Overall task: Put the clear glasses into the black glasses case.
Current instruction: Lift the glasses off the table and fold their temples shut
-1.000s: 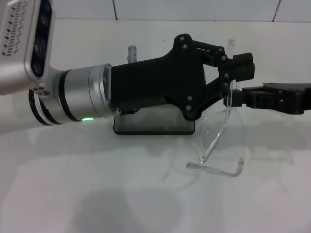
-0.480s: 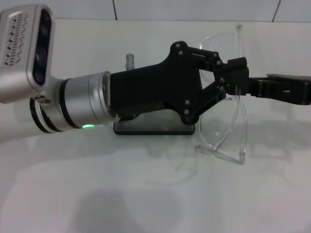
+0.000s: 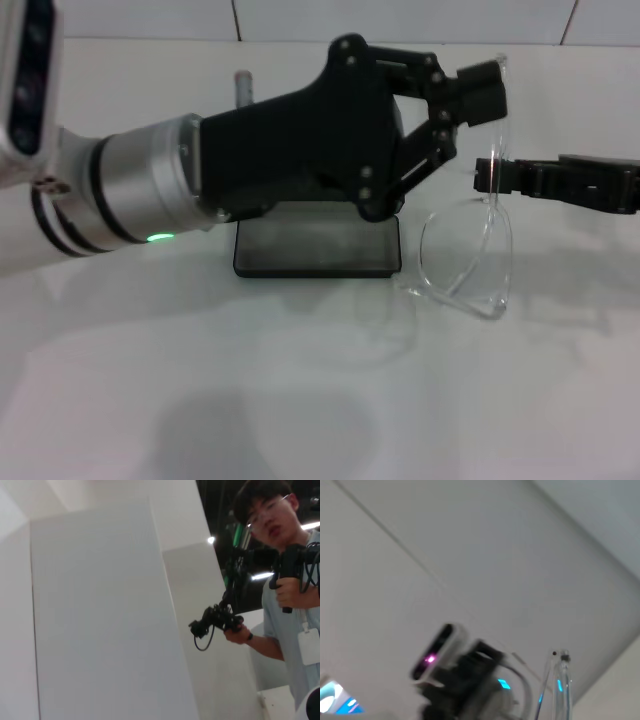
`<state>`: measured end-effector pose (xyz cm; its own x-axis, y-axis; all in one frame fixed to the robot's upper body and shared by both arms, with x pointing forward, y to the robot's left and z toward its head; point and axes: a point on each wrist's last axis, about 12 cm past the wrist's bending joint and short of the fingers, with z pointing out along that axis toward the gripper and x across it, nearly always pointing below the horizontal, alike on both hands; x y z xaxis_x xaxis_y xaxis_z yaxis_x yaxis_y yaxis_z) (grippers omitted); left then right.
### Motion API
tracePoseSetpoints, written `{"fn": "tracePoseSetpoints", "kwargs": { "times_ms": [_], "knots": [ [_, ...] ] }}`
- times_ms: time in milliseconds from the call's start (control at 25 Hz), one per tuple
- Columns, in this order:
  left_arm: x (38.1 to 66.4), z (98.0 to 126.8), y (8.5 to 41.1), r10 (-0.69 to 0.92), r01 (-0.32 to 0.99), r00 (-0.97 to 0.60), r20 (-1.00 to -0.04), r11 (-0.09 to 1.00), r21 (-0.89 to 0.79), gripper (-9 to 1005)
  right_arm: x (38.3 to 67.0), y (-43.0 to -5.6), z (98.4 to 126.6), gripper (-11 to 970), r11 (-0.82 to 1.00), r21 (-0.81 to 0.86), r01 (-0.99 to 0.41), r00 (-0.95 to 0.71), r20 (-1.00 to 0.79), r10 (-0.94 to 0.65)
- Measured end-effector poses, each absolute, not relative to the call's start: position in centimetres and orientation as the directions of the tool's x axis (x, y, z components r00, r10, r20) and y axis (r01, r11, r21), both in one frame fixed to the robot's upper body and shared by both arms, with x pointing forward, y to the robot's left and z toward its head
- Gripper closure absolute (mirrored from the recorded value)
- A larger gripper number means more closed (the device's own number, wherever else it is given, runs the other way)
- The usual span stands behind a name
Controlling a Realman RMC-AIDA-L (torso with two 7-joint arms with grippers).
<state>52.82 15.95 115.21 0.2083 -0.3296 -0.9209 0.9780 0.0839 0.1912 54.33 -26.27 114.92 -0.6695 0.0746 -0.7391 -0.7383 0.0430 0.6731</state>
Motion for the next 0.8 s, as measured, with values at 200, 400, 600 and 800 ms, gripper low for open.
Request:
{"fn": "tracePoseSetpoints", "kwargs": {
  "times_ms": [200,400,600,800],
  "knots": [
    [51.9,115.8,17.0,-0.342,0.965,0.262,-0.902,0.117,0.236,927,54.7,-27.7,113.9,903,0.163,0.689,-0.706,-0.676,-0.724,0.136],
    [51.1,115.7,17.6,-0.345,0.966,0.256,-0.903,0.126,0.226,927,54.8,-30.0,113.4,903,0.234,0.715,-0.659,-0.637,-0.695,0.334],
    [50.8,115.3,17.7,-0.347,0.972,0.231,-0.909,0.113,0.205,927,54.5,-31.3,114.1,903,0.202,0.696,-0.689,-0.539,-0.678,0.5],
    [50.6,115.2,17.1,-0.347,0.976,0.22,-0.912,0.083,0.203,926,54.5,-30.5,114.9,902,0.146,0.661,-0.736,-0.515,-0.688,0.511]
  ]
}}
